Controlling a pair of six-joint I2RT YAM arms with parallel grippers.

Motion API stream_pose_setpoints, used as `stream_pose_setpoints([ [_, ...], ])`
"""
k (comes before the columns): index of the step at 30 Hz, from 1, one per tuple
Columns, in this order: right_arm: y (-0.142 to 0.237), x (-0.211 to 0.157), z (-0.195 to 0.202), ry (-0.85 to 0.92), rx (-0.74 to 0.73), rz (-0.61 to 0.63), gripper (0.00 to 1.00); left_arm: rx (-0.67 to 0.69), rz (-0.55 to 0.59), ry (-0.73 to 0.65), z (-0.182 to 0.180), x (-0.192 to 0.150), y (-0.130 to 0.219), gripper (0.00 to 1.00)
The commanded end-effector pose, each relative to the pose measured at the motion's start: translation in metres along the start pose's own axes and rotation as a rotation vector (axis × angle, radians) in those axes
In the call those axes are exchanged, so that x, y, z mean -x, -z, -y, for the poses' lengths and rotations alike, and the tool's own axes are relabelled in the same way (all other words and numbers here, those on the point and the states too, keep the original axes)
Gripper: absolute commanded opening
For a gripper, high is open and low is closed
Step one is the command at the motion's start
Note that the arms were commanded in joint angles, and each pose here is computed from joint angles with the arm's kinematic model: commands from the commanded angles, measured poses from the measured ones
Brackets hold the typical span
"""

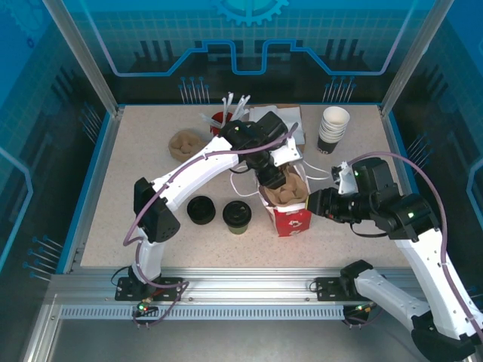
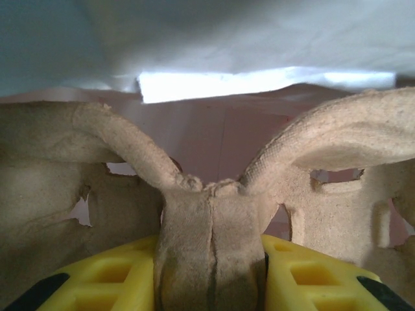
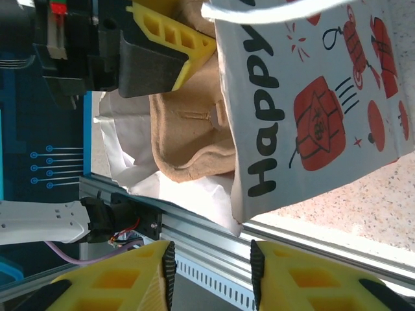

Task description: Pack the takeout coffee

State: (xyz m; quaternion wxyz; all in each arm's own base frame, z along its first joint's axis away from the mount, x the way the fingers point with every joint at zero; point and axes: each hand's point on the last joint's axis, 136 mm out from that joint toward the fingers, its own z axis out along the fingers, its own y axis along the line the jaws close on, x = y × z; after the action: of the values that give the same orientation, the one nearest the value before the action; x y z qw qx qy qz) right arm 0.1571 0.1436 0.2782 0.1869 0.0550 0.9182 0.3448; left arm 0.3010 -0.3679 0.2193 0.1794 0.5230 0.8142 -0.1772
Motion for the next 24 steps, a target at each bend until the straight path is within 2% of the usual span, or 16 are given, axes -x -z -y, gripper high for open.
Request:
stream_pose_setpoints([
  [1, -0.004, -0.001, -0.005, -0.037, 0.054, -0.010, 0.38, 0.030, -0.013, 0.051, -0.004, -0.001, 0.008, 0.37],
  [6, -0.009, -0.005, -0.002, -0.059, 0.086, 0.008, 0.44, 0.045, -0.022, 0.138, -0.006, -0.004, 0.008, 0.37],
  [12, -0.019, -0.004, 0.004, -0.081, 0.083, 0.011, 0.44, 0.048, -0.006, 0.176, -0.005, 0.000, 0.011, 0.37],
  [24, -0.028, 0.021, -0.004, -0.053, 0.137, 0.109, 0.37, 0.038, 0.007, 0.181, -0.002, 0.004, 0.017, 0.37],
])
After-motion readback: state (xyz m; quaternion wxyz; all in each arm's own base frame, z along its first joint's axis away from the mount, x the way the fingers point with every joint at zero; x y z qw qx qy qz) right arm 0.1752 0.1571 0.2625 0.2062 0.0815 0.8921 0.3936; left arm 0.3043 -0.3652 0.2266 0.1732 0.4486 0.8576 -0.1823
